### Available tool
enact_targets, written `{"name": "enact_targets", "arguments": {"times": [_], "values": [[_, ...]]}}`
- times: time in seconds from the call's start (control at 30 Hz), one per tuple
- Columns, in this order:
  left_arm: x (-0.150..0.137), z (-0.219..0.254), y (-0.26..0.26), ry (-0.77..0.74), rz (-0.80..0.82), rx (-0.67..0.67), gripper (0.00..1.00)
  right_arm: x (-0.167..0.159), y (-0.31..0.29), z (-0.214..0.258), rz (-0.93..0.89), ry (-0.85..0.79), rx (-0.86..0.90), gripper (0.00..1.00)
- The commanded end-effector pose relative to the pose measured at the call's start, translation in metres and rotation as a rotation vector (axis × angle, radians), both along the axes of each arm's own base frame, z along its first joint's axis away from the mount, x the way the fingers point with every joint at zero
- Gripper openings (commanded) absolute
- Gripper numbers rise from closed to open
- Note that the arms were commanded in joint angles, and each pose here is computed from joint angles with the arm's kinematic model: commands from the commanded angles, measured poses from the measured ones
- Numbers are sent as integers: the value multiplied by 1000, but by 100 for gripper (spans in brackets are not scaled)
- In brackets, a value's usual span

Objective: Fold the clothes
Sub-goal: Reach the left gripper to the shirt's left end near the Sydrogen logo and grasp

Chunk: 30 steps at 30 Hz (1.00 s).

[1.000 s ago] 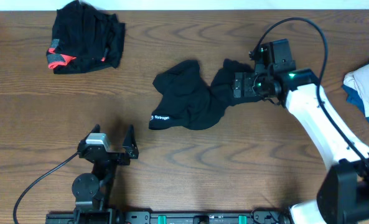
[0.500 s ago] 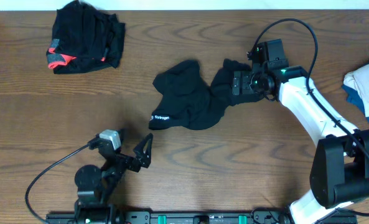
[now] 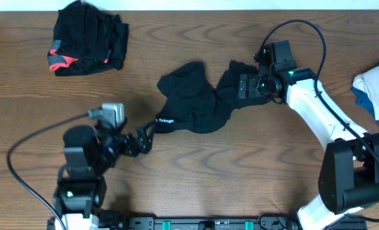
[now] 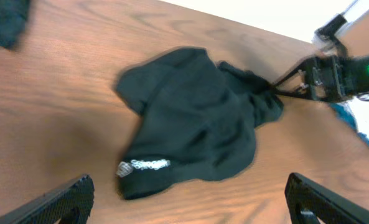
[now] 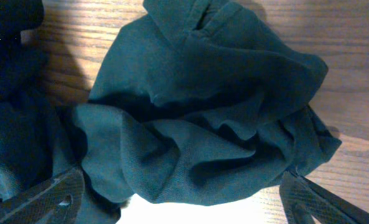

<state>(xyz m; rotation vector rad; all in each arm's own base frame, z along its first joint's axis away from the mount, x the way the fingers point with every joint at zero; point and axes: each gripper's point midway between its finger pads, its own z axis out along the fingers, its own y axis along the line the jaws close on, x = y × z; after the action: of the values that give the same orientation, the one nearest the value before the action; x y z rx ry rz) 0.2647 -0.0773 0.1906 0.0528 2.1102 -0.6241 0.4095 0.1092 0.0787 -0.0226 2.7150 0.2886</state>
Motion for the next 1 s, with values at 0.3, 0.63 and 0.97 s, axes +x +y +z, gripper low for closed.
{"name": "enact_targets", "arguments": {"times": [0.3,0.63,0.97], "values": [[21,-32,-5,161,-50,73,98,1,-1,-1,-3,2,2,99],[35,-108,-36,412,-94,217,98,0,-2,-1,-3,4,2,99],[41,-161,-25,559,-8,319,98,0,-2,-1,-3,6,2,99]]}}
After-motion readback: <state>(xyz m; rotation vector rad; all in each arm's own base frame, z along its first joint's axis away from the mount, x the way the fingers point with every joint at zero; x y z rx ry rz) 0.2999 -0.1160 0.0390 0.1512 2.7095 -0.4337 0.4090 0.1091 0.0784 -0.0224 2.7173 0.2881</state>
